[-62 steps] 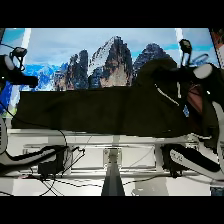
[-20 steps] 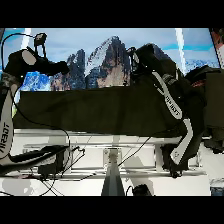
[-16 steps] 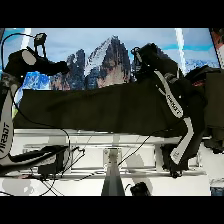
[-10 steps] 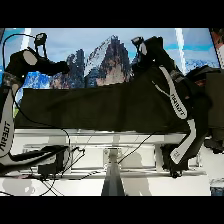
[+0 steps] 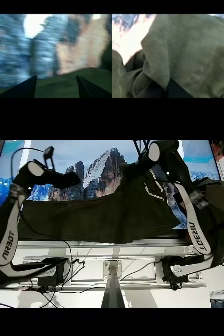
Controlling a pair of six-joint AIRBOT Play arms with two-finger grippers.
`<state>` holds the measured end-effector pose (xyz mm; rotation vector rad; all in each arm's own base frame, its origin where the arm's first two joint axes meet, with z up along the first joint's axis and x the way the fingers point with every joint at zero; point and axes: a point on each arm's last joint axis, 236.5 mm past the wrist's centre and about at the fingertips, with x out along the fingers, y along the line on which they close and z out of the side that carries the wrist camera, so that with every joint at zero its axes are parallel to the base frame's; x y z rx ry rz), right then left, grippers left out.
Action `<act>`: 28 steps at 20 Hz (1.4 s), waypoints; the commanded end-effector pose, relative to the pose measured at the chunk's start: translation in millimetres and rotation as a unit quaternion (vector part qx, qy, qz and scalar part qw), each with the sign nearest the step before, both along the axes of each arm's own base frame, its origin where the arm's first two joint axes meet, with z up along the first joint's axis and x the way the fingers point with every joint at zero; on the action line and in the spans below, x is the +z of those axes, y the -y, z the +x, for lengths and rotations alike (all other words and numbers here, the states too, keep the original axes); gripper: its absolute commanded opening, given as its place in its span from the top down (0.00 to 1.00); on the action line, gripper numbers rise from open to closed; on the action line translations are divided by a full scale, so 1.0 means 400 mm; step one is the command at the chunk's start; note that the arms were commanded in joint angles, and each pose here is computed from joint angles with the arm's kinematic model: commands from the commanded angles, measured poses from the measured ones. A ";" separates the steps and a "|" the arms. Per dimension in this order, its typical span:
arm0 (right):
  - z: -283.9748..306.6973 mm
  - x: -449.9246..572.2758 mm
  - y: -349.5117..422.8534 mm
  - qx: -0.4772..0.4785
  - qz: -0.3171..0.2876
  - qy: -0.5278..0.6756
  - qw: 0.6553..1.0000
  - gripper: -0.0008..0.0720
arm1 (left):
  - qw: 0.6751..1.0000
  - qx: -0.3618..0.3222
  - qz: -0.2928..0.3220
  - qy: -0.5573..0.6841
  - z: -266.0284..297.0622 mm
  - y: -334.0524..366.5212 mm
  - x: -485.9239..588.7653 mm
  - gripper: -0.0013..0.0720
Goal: Fold the clothes and pants, and hang the long-sleeved shirts on hangers.
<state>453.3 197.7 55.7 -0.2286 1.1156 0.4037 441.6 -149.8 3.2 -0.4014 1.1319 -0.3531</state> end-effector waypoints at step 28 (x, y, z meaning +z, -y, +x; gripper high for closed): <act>-0.132 -0.164 0.147 -0.092 -0.009 -0.050 0.994 0.94 | 0.979 -0.195 0.014 0.056 0.092 0.437 -0.211 0.96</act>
